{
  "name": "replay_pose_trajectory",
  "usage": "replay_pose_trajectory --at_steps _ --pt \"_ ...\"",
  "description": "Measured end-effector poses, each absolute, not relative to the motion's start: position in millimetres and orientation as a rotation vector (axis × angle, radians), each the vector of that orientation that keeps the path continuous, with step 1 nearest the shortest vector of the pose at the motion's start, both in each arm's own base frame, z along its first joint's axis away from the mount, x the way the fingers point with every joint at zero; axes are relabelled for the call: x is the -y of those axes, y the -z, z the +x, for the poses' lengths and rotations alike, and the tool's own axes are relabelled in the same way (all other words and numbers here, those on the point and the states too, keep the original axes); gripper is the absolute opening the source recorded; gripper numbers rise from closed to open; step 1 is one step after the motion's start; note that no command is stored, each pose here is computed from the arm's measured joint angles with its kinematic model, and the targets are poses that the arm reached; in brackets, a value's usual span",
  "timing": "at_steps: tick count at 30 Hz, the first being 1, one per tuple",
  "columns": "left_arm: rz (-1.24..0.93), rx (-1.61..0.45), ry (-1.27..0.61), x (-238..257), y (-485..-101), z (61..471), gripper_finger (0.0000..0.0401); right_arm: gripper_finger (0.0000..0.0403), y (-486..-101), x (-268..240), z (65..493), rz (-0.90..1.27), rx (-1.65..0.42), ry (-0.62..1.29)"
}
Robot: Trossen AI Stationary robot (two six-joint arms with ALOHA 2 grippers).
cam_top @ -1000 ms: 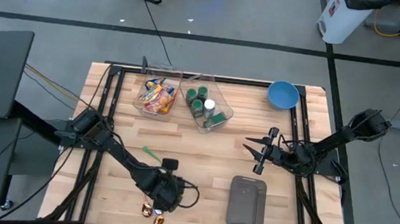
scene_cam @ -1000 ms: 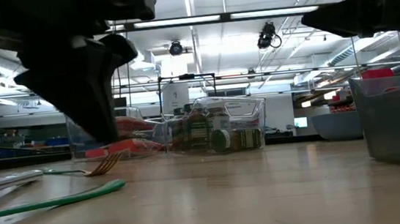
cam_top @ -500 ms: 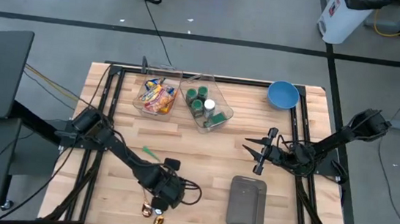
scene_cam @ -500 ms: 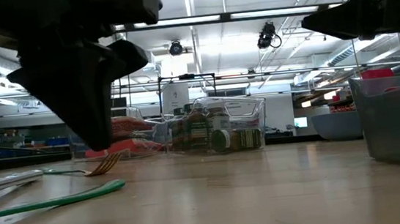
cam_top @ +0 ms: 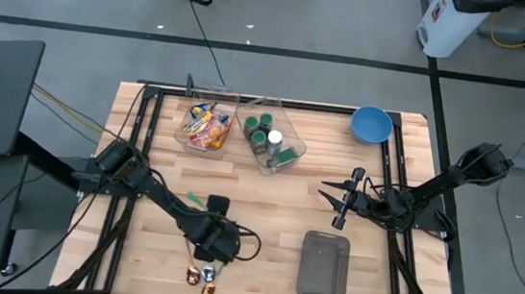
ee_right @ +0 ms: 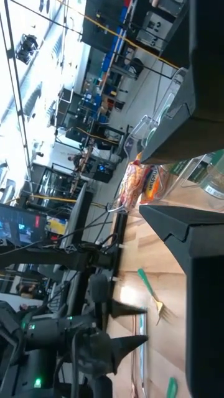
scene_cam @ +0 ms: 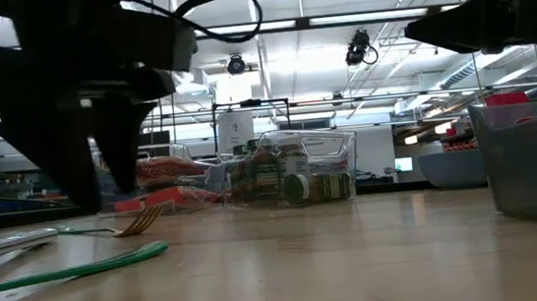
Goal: Pick & Place Food Item
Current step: Put the green fork into the gray bin
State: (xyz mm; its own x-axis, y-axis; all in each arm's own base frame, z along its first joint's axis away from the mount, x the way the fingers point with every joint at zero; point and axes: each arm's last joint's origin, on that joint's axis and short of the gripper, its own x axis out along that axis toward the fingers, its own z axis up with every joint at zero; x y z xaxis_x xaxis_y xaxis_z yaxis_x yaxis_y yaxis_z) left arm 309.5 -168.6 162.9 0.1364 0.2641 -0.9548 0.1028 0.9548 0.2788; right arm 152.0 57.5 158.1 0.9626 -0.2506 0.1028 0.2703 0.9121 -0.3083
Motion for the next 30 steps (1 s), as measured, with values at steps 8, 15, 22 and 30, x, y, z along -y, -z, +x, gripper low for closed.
replay_pose_trajectory --at_steps 8,15,22,30 --pt "0.421 -1.385 0.037 162.4 -148.6 315.3 0.0261 0.0126 -157.2 -57.6 152.1 -0.331 0.054 0.267" --pt "0.338 -1.307 -0.178 151.0 -146.6 321.4 0.0223 0.0126 -156.0 -57.7 152.2 -0.336 0.043 0.265" --pt "0.211 -1.283 -0.284 150.1 -146.6 321.6 0.017 0.0126 -155.9 -57.7 152.2 -0.337 0.042 0.265" --pt "0.195 -1.282 -0.313 148.9 -144.4 319.8 0.0068 0.0126 -155.9 -57.7 152.2 -0.337 0.042 0.265"
